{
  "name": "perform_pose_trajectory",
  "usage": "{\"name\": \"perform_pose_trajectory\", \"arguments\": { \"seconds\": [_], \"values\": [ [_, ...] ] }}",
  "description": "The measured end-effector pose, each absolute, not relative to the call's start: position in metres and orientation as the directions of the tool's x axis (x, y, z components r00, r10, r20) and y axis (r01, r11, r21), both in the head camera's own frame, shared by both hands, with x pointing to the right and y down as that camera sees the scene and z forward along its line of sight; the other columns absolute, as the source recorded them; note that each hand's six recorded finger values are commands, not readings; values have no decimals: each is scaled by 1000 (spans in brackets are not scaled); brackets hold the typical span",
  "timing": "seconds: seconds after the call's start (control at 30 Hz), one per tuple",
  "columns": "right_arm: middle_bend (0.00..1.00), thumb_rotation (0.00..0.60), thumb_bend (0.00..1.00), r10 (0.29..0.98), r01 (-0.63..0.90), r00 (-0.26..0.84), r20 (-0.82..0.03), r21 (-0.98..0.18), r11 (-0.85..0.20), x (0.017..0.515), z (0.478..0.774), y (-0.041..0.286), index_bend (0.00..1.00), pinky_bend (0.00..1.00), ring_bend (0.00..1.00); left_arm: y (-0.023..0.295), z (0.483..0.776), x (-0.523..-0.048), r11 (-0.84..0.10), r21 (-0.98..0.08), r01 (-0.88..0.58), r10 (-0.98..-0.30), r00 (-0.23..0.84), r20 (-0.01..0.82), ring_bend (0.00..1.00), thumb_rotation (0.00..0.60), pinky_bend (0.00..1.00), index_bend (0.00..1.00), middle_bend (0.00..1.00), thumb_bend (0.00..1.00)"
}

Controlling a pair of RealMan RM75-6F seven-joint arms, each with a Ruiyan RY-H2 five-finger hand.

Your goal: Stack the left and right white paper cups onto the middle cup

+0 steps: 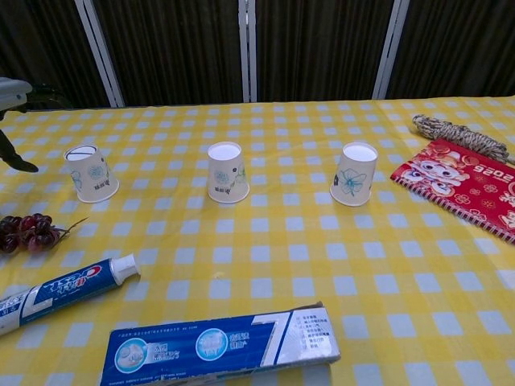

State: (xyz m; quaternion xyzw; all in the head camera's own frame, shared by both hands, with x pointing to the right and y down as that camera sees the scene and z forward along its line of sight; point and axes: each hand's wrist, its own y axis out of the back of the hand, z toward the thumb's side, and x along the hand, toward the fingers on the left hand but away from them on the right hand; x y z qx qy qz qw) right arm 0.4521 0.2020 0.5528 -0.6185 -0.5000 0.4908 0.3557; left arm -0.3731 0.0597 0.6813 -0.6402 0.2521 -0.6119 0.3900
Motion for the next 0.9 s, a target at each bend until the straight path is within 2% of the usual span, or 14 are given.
{"name": "perform_pose_trajectory", "arguments": {
  "seconds": [0.33,0.57,0.7,0.8,0.9],
  "values": [
    [0,600,84,968,284,-3,-251,-928,-240,460,552,199,225,0,0,52,706,-338,-596,-785,170,-772,148,618,84,600,221,213,4,56],
    [0,600,84,968,292,-10,-252,-926,-239,462,550,200,231,0,0,55,717,-336,-603,-778,178,-768,134,626,165,600,299,338,95,71],
    [0,600,84,969,294,-14,-247,-927,-232,464,549,200,232,0,0,54,721,-340,-598,-781,180,-776,114,620,194,600,326,373,127,165],
    [0,600,84,968,294,-16,-250,-927,-235,464,549,200,236,0,0,53,722,-342,-589,-788,178,-785,105,610,211,600,347,394,144,166],
    [0,600,83,967,299,-13,-255,-924,-240,463,550,200,239,0,0,52,723,-341,-583,-795,167,-791,104,602,242,600,383,439,180,213]
  ]
}}
